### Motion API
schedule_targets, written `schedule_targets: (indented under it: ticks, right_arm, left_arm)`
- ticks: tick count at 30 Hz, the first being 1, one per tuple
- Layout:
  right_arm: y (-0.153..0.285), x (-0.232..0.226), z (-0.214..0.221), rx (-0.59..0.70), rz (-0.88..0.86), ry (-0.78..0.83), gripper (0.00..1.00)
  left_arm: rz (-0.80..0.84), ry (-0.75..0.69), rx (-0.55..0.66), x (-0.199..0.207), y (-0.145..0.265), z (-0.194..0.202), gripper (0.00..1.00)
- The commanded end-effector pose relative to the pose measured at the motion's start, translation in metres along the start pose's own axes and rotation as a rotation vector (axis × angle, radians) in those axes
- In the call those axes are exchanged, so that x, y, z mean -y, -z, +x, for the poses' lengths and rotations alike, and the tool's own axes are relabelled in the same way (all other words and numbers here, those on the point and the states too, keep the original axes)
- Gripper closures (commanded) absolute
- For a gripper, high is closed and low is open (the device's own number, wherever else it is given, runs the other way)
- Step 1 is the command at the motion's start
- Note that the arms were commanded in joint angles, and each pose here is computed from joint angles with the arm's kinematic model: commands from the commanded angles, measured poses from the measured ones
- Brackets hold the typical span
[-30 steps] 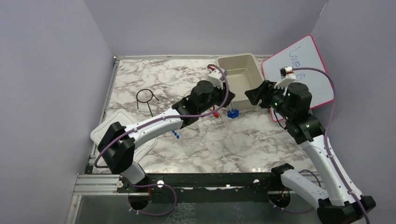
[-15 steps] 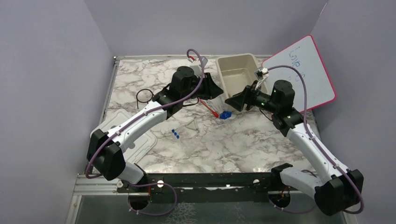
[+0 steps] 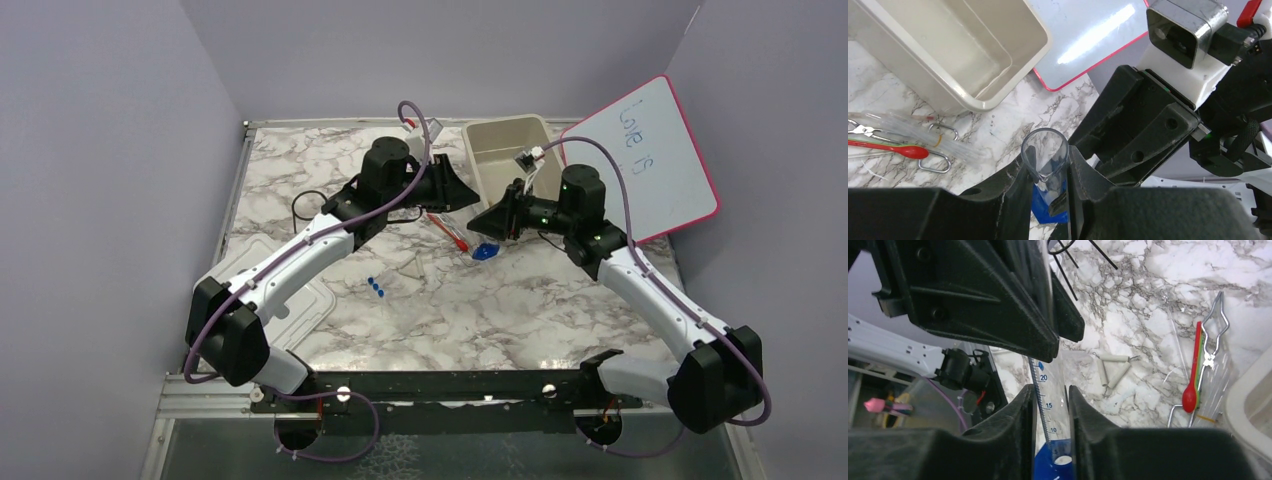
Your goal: Organize the chemistry lab equipment
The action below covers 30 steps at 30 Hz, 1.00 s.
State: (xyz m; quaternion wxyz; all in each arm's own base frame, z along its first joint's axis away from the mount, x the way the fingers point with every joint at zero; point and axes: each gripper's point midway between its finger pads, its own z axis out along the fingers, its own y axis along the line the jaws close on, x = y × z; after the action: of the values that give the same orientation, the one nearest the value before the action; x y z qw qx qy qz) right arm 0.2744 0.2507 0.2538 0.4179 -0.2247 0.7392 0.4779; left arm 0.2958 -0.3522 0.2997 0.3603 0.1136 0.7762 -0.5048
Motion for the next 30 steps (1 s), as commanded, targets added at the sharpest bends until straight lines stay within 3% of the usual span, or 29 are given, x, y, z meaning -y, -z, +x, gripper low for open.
schedule_targets:
  ticks: [1,3,6,9,14,20,21,30]
  right_arm:
    - [-0.002,-0.003,-0.006,0.005,-0.023,0.014,0.78]
    - [-0.003,-0.002,-0.009,0.012,-0.008,0.001,0.82]
    - [-0.001,-0.003,-0.018,0.046,0.005,0.004,0.84]
    - [0.001,-0.002,-0.029,0.086,0.035,0.01,0.86]
    - [0.007,0.017,-0.057,0.176,0.188,0.031,0.86]
    - [0.013,0.075,-0.091,0.217,0.513,0.049,0.85]
    - [0.006,0.11,-0.096,0.196,0.622,0.048,0.85]
    - [-0.011,0.212,-0.084,0.048,0.859,0.1,0.85]
  left_arm:
    - [0.095,0.004,0.014,0.026,0.008,-0.013,0.74]
    - [0.093,0.004,0.025,0.026,0.01,-0.016,0.68]
    - [0.062,0.006,0.052,0.022,0.013,-0.024,0.45]
    - [0.03,0.006,0.085,0.016,0.018,-0.033,0.28]
    - [-0.046,-0.035,0.158,0.006,0.037,-0.055,0.13]
    - [-0.218,-0.163,0.252,-0.007,0.08,-0.076,0.1]
    - [-0.34,-0.234,0.274,-0.021,0.103,-0.078,0.09]
    - [-0.532,-0.346,0.188,-0.067,0.13,-0.048,0.09]
